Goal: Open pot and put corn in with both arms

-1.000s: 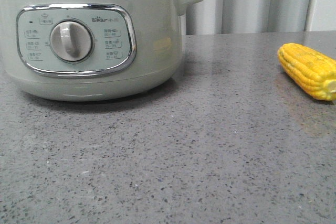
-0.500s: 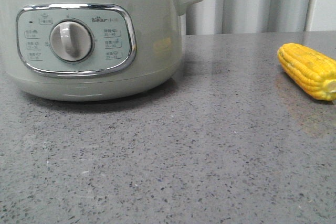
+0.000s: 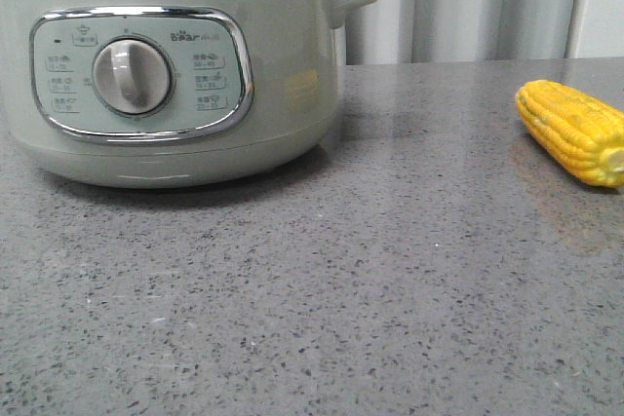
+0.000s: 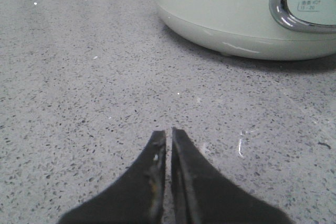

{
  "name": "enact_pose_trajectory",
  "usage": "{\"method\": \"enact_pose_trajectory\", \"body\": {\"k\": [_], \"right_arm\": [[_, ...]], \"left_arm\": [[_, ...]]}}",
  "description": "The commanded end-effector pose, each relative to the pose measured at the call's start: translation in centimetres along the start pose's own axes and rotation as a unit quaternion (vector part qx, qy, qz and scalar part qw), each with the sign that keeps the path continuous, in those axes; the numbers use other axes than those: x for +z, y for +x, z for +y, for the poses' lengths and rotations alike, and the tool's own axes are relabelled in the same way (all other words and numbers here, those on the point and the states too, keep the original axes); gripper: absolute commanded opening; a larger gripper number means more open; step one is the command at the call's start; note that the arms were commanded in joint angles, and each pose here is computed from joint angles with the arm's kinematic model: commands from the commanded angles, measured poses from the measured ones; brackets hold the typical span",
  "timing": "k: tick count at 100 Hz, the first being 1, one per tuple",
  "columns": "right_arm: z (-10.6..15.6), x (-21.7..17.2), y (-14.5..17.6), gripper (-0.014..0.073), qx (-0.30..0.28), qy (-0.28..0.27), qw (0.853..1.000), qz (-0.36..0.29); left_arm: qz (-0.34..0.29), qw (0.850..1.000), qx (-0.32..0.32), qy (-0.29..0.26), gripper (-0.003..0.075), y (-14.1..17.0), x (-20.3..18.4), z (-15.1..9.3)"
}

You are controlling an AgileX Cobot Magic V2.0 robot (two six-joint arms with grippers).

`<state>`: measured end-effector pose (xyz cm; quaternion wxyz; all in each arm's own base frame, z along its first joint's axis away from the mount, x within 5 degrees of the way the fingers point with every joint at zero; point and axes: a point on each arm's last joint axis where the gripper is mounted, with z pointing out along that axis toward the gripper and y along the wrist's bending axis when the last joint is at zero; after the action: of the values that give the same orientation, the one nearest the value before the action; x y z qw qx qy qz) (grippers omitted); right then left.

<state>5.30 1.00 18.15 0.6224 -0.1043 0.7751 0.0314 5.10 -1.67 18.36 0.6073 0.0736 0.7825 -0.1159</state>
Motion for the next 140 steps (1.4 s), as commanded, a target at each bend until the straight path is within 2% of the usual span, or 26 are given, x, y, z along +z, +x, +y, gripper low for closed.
{"method": "enact_pose_trajectory", "body": {"k": [1,28,40,45,56,62,140], "right_arm": [[-0.1,0.1,0.0,-0.008,-0.008,0.008,0.999,-0.036],[-0.1,0.0,-0.6,-0.0079,-0.008,0.011,0.997,-0.071],[-0.1,0.0,-0.9,-0.0079,-0.008,0.013,0.996,-0.09],[-0.2,-0.1,-1.1,-0.008,-0.009,0.014,0.995,-0.101],[-0.2,-0.2,-1.5,-0.0079,-0.008,0.015,0.992,-0.121],[-0.2,-0.2,-1.6,-0.0079,-0.008,0.016,0.992,-0.126],[-0.2,-0.2,-1.5,-0.0079,-0.001,0.015,0.992,-0.123]], "left_arm": [[-0.018,1.0,-0.008,-0.001,-0.0018,0.5,0.1,0.1],[-0.022,1.0,-0.008,-0.001,-0.0018,0.4,0.0,0.1],[-0.059,0.998,-0.015,-0.001,-0.0018,-0.3,0.0,0.1],[-0.081,0.996,-0.037,0.003,-0.0018,-0.7,-0.1,0.1],[-0.135,0.982,-0.134,0.018,-0.0018,-1.7,-0.3,0.1],[-0.151,0.976,-0.154,0.018,-0.0018,-2.0,-0.4,0.2],[-0.161,0.975,-0.154,0.016,-0.0019,-2.1,-0.4,0.2]]}}
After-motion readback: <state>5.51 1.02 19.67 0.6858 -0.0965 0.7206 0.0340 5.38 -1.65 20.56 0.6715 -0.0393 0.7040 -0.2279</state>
